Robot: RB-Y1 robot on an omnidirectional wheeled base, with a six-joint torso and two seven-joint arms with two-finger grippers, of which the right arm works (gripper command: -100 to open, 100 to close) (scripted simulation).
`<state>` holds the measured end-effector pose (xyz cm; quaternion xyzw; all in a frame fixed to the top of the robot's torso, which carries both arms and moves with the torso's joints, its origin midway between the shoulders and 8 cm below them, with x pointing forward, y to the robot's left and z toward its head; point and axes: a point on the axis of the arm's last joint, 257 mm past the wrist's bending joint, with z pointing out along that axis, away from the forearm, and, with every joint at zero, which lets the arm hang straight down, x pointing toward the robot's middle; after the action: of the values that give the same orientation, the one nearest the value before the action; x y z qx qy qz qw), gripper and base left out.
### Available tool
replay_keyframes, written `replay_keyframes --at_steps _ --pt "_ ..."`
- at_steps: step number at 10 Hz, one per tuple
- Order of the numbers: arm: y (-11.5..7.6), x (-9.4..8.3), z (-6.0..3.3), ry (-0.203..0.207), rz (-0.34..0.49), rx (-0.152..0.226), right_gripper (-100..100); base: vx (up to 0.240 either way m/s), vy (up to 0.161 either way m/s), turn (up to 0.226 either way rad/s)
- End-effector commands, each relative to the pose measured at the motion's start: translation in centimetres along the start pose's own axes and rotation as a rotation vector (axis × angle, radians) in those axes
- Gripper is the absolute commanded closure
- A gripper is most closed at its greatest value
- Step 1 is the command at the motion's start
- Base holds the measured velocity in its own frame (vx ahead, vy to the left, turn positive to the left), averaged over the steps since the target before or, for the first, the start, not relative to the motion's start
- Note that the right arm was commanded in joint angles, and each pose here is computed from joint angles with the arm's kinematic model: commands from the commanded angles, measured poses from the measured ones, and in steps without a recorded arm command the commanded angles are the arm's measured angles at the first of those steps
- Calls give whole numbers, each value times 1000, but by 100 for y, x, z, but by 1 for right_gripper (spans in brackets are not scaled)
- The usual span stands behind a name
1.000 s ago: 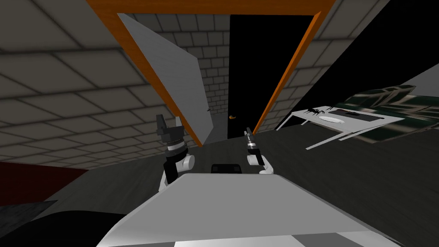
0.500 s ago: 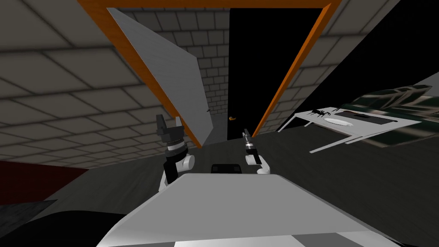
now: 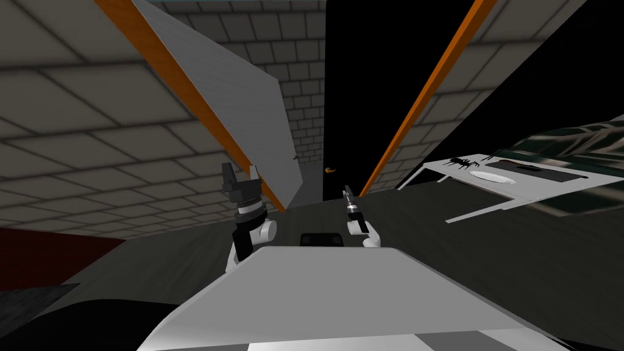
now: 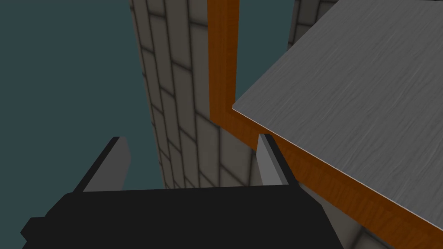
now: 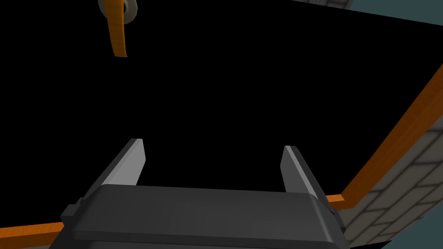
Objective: Push the door open
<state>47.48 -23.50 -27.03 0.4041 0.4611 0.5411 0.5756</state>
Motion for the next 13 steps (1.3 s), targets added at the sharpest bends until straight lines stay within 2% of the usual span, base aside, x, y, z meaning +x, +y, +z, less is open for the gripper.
replay_keyframes --at_steps 1,13 --pt "-92 52 -7 5 5 19 -100 90 -47 25" --pt "-716 464 -128 42 48 148 -100 99 -55 27"
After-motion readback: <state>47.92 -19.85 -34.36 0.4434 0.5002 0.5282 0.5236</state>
